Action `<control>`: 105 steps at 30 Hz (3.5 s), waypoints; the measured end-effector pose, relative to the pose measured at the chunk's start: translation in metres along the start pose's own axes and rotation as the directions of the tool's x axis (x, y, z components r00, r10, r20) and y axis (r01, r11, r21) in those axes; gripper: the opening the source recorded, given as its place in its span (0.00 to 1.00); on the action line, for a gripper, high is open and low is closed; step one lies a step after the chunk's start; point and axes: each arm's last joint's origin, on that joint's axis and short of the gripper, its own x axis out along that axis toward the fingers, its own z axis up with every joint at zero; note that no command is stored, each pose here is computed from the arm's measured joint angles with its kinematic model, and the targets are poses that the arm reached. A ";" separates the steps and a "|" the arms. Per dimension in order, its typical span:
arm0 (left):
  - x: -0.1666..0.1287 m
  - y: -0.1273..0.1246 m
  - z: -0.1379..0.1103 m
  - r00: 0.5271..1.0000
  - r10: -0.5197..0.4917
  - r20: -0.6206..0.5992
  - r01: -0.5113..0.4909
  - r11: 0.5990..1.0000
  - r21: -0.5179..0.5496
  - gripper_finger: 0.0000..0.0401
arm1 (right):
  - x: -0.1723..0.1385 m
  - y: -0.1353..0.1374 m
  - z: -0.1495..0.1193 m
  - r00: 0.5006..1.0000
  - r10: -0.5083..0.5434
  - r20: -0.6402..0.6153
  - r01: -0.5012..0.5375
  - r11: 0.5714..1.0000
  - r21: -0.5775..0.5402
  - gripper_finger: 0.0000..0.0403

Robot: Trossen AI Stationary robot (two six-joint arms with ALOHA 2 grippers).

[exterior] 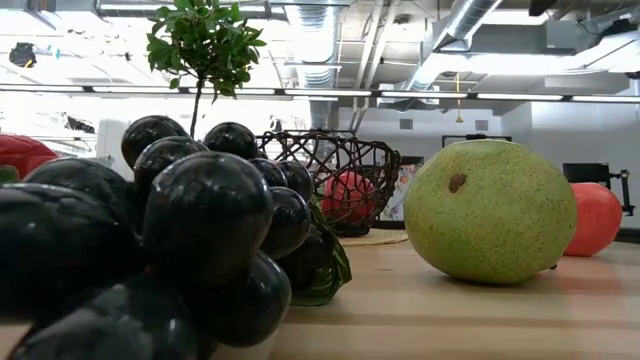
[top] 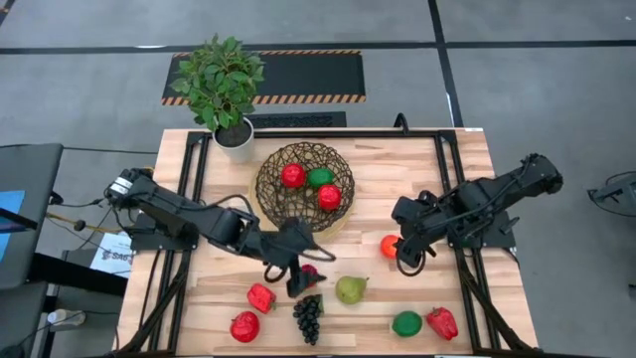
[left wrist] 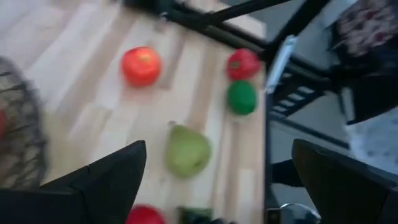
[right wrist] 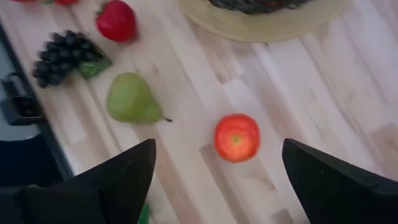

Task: Build produce basket
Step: Put the orange apple into the basket

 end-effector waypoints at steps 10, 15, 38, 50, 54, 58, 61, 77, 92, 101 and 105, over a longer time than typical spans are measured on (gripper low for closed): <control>-0.030 -0.011 0.054 0.946 0.014 0.325 -0.042 0.996 0.079 0.97 | 0.024 -0.007 -0.005 0.992 -0.125 0.001 0.125 0.990 -0.071 0.91; -0.056 -0.007 0.076 0.915 0.160 0.370 -0.210 0.973 0.098 0.97 | 0.025 -0.007 -0.004 0.994 -0.110 -0.004 0.109 0.990 -0.088 0.91; -0.007 -0.013 -0.001 0.951 0.177 0.256 -0.160 0.984 -0.084 0.97 | 0.028 0.000 0.009 0.997 -0.075 0.002 0.075 0.997 -0.028 0.91; -0.067 -0.031 0.052 0.939 0.104 0.326 -0.161 0.975 0.151 0.97 | 0.080 0.027 0.010 0.976 -0.176 -0.128 0.177 0.984 -0.010 0.91; -0.089 -0.030 0.061 0.937 0.147 0.317 -0.209 0.963 0.170 0.97 | 0.090 0.036 0.005 0.968 -0.167 -0.186 0.172 0.985 0.013 0.91; -0.088 -0.031 0.058 0.918 0.207 0.338 -0.288 0.934 0.211 0.97 | 0.093 0.042 0.000 0.966 -0.173 -0.190 0.178 0.984 0.010 0.91; -0.080 -0.026 0.055 0.918 0.228 0.323 -0.309 0.924 0.226 0.97 | 0.092 0.044 -0.004 0.969 -0.198 -0.148 0.199 0.980 -0.005 0.91; -0.064 -0.008 0.063 0.925 0.253 0.285 -0.320 0.921 0.220 0.97 | 0.118 0.028 -0.040 0.939 -0.311 -0.144 0.303 0.950 -0.076 0.91; -0.051 0.008 0.073 0.938 0.237 0.251 -0.282 0.946 0.161 0.97 | 0.133 -0.013 -0.064 0.970 -0.176 -0.165 0.154 0.978 -0.140 0.91; -0.046 0.012 0.075 0.927 0.268 0.261 -0.305 0.945 0.115 0.97 | 0.145 -0.037 -0.051 0.980 -0.139 -0.141 0.114 0.978 -0.176 0.91; -0.037 0.013 0.072 0.917 0.311 0.251 -0.349 0.928 0.128 0.97 | 0.155 -0.040 -0.047 0.981 -0.106 -0.163 0.073 0.978 -0.195 0.91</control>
